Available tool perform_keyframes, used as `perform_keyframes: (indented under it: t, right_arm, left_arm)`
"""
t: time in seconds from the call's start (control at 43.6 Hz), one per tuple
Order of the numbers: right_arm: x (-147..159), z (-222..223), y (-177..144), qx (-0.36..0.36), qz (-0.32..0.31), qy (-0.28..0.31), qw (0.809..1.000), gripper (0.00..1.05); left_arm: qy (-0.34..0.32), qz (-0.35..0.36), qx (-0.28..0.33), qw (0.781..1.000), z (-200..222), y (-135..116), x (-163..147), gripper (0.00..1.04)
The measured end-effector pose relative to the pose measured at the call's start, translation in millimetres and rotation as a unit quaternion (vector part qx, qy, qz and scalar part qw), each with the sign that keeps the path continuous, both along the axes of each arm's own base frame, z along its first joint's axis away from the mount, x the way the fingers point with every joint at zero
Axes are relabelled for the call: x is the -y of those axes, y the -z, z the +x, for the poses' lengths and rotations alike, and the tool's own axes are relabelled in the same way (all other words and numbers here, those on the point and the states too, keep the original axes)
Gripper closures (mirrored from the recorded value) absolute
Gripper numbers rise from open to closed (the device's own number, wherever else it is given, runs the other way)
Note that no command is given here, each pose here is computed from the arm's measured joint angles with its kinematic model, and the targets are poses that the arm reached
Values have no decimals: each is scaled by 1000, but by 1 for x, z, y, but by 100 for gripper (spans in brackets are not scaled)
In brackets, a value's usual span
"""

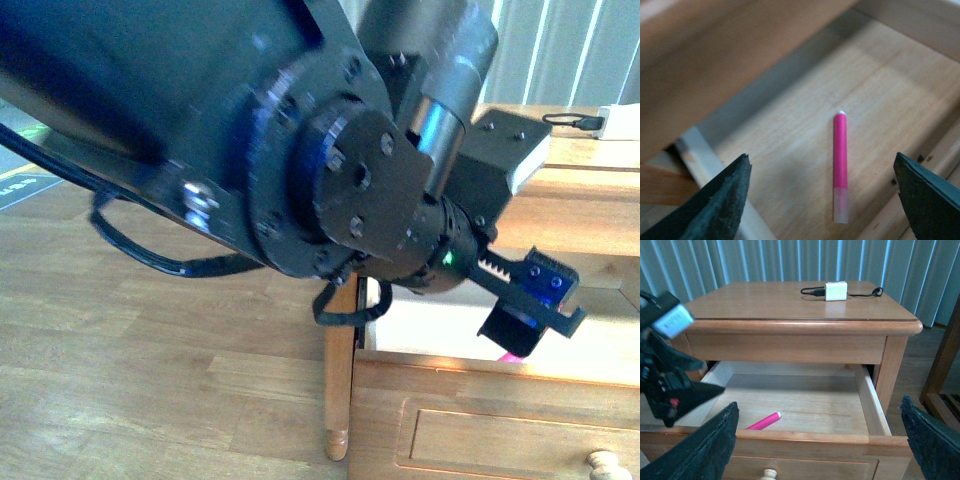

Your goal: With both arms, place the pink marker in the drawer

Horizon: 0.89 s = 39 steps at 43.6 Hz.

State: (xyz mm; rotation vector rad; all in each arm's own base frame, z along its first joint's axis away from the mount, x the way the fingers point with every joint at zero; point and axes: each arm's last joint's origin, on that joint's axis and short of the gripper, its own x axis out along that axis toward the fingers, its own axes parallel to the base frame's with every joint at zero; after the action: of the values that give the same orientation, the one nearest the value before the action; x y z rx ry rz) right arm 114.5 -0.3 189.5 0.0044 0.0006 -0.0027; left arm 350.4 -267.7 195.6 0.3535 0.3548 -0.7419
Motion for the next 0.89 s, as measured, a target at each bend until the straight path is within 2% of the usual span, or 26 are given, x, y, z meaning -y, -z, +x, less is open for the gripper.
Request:
perform_keyframes:
  t: [0.046,0.115,0.252,0.39,0.55,0.665,0.894]
  right_arm:
    - [0,0,0,0,0,0,1000,9]
    - [0,0,0,0,0,0,1000,9]
    - [0,0,0,0,0,0,1000,9]
    - [0,0,0,0,0,0,1000,9]
    - [0,0,0,0,0,0,1000,9]
    - [0,0,0,0,0,0,1000,9]
    - [0,0,0,0,0,0,1000,9]
  left_arm:
    - [-12,-15,15,1000,-5,-13,-8,10]
    - [-28,-36,35,998,-12,-29,-20,4]
    - [-73,-69,78,992,-31,-59,-51,6]
    - [-111,-84,113,984,-55,-79,-83,6]
    - [-190,-111,171,960,-102,-105,-141,6]
    - [-239,-128,180,946,-131,-105,-175,6]
    - [-333,-156,142,919,-181,-75,-225,6]
